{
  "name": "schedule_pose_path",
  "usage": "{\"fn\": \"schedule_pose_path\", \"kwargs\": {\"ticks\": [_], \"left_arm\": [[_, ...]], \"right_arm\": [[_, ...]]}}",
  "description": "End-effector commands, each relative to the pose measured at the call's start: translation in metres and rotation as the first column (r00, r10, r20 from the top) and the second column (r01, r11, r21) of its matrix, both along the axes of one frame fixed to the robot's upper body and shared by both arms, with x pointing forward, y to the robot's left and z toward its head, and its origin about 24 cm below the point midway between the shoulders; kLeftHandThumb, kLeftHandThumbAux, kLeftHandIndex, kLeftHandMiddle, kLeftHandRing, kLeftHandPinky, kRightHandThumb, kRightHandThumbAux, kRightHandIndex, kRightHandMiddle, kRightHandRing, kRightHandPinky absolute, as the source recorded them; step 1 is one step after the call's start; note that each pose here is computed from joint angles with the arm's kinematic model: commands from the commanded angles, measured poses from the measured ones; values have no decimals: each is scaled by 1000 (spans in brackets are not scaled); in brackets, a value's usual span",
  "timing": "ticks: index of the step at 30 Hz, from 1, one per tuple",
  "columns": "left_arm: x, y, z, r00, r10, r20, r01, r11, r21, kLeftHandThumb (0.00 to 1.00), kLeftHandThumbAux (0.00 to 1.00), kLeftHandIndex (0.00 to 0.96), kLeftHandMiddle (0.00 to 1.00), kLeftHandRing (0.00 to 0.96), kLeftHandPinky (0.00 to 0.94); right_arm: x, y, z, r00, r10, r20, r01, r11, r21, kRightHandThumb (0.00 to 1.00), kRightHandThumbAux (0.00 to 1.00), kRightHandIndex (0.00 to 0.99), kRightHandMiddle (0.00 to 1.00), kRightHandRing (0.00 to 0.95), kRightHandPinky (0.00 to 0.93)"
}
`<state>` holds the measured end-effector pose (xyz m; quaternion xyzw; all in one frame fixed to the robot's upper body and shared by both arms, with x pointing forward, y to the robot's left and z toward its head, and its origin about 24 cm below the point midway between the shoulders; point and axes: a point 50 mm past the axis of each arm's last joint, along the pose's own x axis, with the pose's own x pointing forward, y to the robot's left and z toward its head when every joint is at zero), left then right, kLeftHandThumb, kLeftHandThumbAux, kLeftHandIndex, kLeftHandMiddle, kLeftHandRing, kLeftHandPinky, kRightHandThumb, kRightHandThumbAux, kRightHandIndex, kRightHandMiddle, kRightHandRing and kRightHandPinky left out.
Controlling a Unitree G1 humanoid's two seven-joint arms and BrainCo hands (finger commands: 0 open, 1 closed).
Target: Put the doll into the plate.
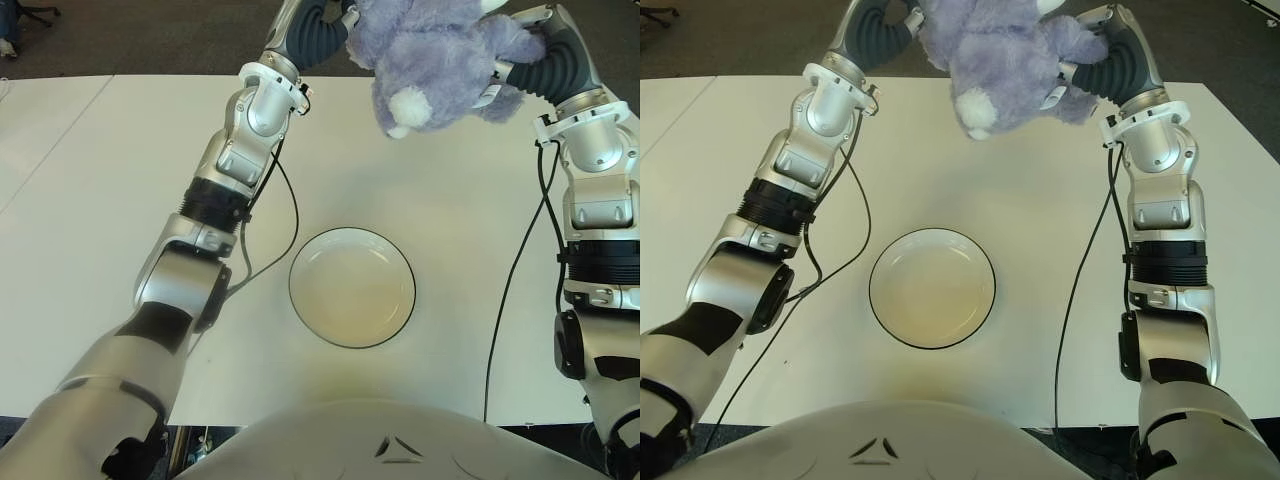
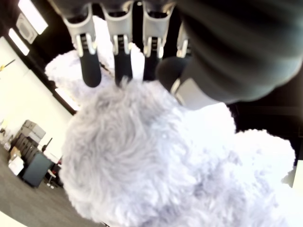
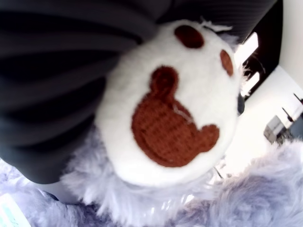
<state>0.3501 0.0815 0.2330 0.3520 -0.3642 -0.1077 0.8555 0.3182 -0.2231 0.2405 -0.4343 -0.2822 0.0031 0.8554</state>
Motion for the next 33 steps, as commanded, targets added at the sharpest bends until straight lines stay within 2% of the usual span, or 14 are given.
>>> {"fn": "schedule_pose_path", "kwargs": {"ticks": [1, 4, 11, 17, 24, 28, 33], "left_arm": [[-26, -1, -17, 999, -51, -14, 52, 996, 71, 749, 694, 442, 875, 858, 851], [-37, 3, -20, 998, -65, -19, 66, 994, 87, 750, 693, 443, 865, 852, 850], [-52, 9, -27, 997, -60, -45, 65, 989, 130, 750, 694, 443, 861, 851, 837], [-59, 11, -29, 997, -48, -61, 57, 988, 144, 751, 692, 444, 852, 844, 835], [-64, 11, -27, 1000, -20, 8, 18, 983, 185, 750, 692, 443, 862, 850, 835], [-67, 14, -26, 1000, -16, 15, 13, 981, 194, 750, 691, 443, 867, 857, 839], [-77, 21, -30, 1000, -7, 21, 2, 975, 221, 748, 692, 442, 886, 868, 844]], "right_arm": [[-13, 7, -4, 998, 55, 22, -54, 997, -58, 438, 717, 806, 890, 889, 858], [-18, 8, -7, 997, 71, 2, -71, 995, -65, 421, 721, 805, 886, 886, 856], [-25, 7, -13, 995, 93, -46, -96, 993, -64, 416, 724, 802, 885, 883, 858], [-29, 6, -17, 993, 102, -54, -106, 992, -70, 400, 732, 807, 889, 883, 855], [-35, 8, -24, 987, 141, -79, -144, 989, -43, 405, 738, 815, 894, 887, 863], [-43, 10, -30, 974, 180, -139, -184, 983, -15, 412, 739, 817, 899, 891, 861], [-57, 16, -47, 937, 246, -247, -247, 969, 27, 417, 738, 818, 904, 892, 863]]}}
